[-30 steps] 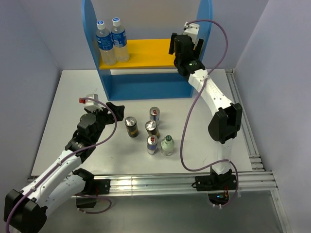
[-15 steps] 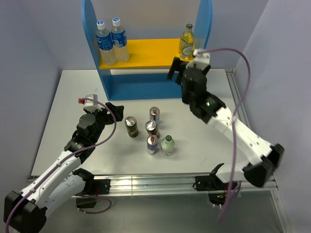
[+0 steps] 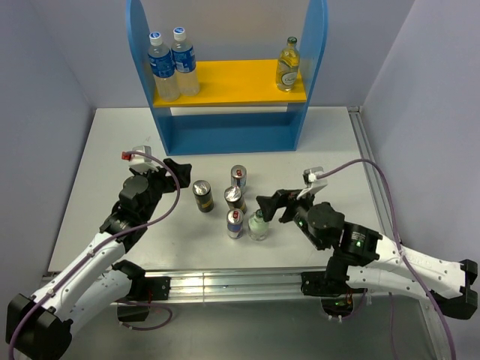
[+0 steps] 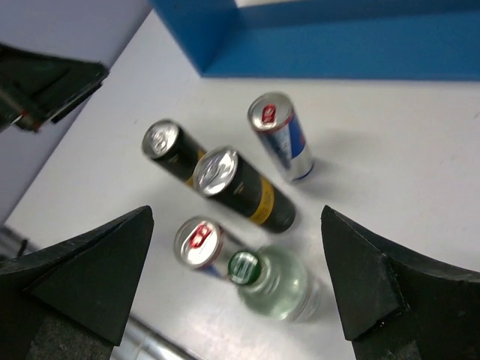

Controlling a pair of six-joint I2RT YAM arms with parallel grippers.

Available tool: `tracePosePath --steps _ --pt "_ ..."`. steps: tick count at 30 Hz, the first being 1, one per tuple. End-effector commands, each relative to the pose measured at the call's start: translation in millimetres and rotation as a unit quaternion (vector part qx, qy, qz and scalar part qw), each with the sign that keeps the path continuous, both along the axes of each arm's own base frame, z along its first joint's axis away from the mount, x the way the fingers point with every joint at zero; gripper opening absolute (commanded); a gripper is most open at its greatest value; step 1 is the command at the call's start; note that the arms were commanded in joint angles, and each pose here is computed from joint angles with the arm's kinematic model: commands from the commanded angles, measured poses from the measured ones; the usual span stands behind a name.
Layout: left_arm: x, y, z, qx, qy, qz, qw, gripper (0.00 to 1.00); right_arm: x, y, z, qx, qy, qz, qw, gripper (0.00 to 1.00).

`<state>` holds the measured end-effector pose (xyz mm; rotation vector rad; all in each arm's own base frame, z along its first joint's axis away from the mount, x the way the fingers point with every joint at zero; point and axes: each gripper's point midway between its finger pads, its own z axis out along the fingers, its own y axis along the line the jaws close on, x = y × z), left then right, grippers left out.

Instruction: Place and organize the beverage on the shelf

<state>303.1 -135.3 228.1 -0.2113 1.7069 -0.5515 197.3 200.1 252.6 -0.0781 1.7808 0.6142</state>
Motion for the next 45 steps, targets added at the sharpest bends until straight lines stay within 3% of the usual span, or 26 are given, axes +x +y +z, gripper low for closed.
tracePosePath --steps 1,16,22,37,45 --pt "3 1 8 -0.008 -0.011 0.005 1.000 0.99 -16 -5 -23 0.014 0.039 -0.004 0.999 1.00" --pt "4 2 5 -0.004 -0.008 0.007 1.000 0.99 -74 16 -118 0.007 0.142 0.027 0.989 1.00" --pt "4 1 3 -0.006 -0.007 0.005 1.000 0.99 -77 24 -151 0.022 0.156 0.020 0.987 1.00" --pt "5 0 1 -0.006 -0.005 0.005 1.000 0.99 -37 21 -177 -0.036 0.068 -0.109 0.991 1.00" --pt "5 0 1 -0.005 -0.006 0.007 1.000 0.99 -23 27 -180 -0.040 0.032 -0.126 0.991 1.00"
